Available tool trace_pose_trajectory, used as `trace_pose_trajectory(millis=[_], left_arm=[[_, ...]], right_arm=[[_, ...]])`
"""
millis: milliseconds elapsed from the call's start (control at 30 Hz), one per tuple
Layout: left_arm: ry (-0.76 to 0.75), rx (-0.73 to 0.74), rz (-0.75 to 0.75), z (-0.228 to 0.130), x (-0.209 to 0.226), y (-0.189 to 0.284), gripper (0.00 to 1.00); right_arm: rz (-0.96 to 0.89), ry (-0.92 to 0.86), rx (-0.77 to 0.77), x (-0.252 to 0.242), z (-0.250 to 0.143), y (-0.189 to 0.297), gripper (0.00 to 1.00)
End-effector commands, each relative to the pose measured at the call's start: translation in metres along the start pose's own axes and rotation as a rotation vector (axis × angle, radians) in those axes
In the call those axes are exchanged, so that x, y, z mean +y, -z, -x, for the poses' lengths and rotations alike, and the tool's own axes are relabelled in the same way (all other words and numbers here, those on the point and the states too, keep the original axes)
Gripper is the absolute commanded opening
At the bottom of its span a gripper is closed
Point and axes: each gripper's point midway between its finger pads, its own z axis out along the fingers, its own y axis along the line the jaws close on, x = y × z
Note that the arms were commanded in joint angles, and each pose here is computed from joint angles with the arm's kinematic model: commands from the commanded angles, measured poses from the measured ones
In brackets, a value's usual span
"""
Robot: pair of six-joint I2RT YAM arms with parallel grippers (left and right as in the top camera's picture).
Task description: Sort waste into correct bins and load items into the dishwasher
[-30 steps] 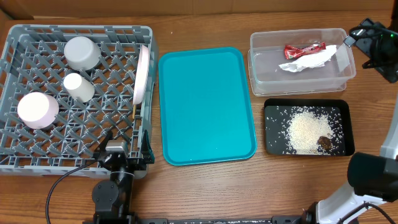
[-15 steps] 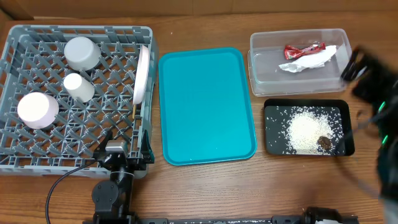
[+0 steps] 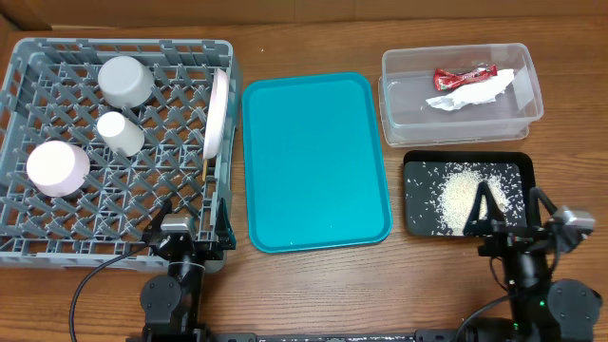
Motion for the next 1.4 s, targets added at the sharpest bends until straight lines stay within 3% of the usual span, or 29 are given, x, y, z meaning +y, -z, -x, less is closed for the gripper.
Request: trace_pose_trajectory(millis=[0,500,600,733,1367], left_arm=[[0.01,-0.004,0.011,0.0,0.002,0.0,1.0],[0.01,-0.004,0.011,0.0,0.002,0.0,1.0],[0.01,-0.004,0.011,0.0,0.002,0.0,1.0],[0.01,-0.004,0.011,0.0,0.002,0.0,1.0],[0.01,-0.004,0.011,0.0,0.002,0.0,1.0]], right_arm=[[0.075,0.109,-0.001,0.009,-0.021,-0.006,1.0],[0.143,0.143,-0.172,0.002,-0.054,-0.023,1.0],[0.107,0.141,-0.156,-0.004,-0.057,-0.024,1.0],[0.014,0.128,0.0,-0.026,-0.095,-0.028,1.0],[0.011,0.132,-0.002,-0.026,-0.094,-0.028,1.0]])
